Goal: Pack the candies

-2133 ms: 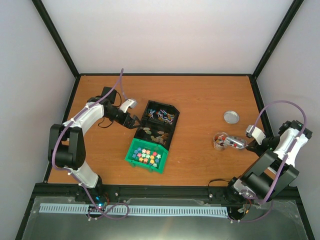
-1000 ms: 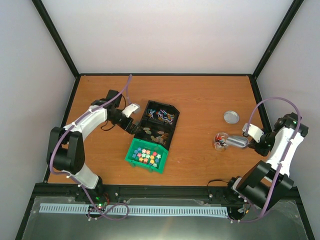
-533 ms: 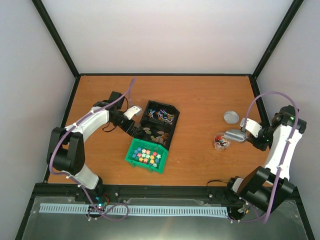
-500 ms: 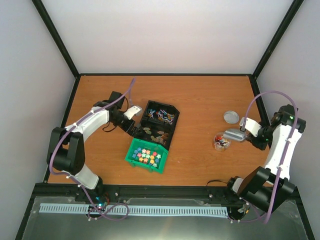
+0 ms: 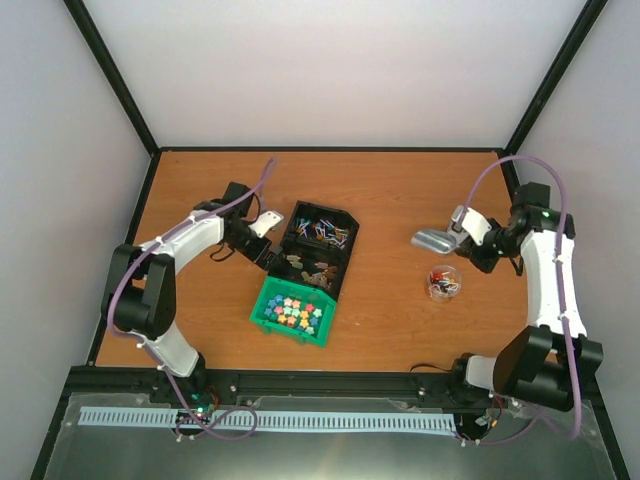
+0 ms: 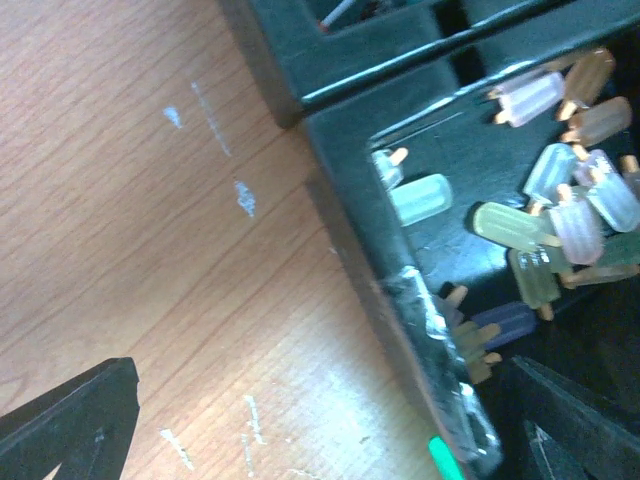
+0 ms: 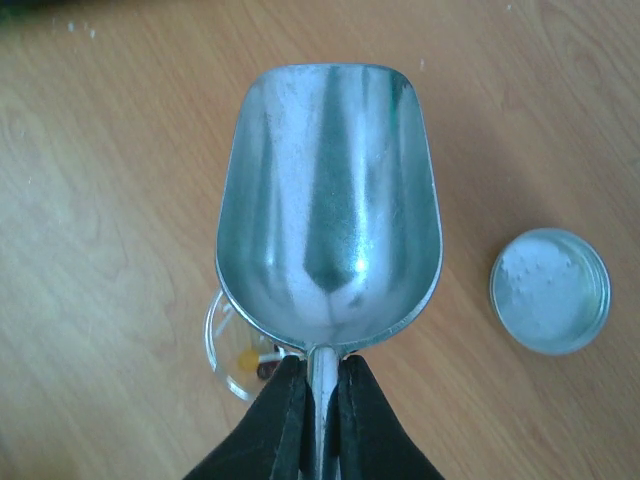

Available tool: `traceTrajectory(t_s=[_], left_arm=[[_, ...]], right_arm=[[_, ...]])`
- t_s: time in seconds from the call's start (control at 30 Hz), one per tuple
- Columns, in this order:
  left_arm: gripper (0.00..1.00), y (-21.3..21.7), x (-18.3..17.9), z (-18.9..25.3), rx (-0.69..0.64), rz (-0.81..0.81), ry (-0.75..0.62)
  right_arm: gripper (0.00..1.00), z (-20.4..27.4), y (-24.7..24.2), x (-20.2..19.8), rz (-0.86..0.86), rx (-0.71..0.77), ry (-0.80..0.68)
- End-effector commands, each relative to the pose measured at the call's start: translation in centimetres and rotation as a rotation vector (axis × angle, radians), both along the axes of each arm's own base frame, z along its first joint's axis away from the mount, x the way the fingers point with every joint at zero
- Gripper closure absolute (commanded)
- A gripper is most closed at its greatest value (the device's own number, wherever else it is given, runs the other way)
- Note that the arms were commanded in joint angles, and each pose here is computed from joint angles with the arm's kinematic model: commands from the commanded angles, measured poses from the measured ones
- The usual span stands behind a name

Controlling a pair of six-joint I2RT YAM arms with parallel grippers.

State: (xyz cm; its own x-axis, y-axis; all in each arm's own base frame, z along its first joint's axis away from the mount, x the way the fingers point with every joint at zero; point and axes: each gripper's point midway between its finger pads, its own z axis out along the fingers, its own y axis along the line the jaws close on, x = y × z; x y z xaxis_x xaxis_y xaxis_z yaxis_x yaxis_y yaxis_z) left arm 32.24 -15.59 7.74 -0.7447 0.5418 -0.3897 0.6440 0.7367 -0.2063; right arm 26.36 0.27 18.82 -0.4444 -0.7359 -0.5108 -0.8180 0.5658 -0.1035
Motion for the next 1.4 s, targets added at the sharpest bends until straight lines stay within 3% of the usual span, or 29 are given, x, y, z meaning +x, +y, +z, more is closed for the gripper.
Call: traceTrajectory(t_s=[0.0, 0.43, 0.63, 0.8, 1.2, 1.37], left_arm=[[0.00, 0.6, 2.3, 0.5, 0.057, 0.047, -0.055], [0.00, 5.9, 7.3, 0.1, 0.047, 0.263, -0.041], [0.00, 7.0, 8.1, -0.6, 0.047, 0.281, -0.020], [0.00, 7.3, 8.1, 0.3, 0.039, 0.284, -0.027], [0.00, 5.0, 5.8, 6.5, -0.124, 0.216, -0.110], [0.00, 4.0, 5.0, 8.9, -0.201, 0.194, -0.149]], right_arm=[[0.97, 0.6, 2.0, 3.5, -0.082, 0.109, -0.030], [0.97, -4.3, 4.0, 10.1, -0.189, 0.159, 0.012], [0.97, -7.0, 5.6, 13.0, -0.210, 0.175, 0.063], [0.97, -8.9, 6.9, 15.0, -0.221, 0.200, 0.099], [0.97, -12.4, 9.2, 16.6, -0.207, 0.194, 0.154], [0.90, -13.6, 9.7, 16.0, -0.195, 0.191, 0.172]])
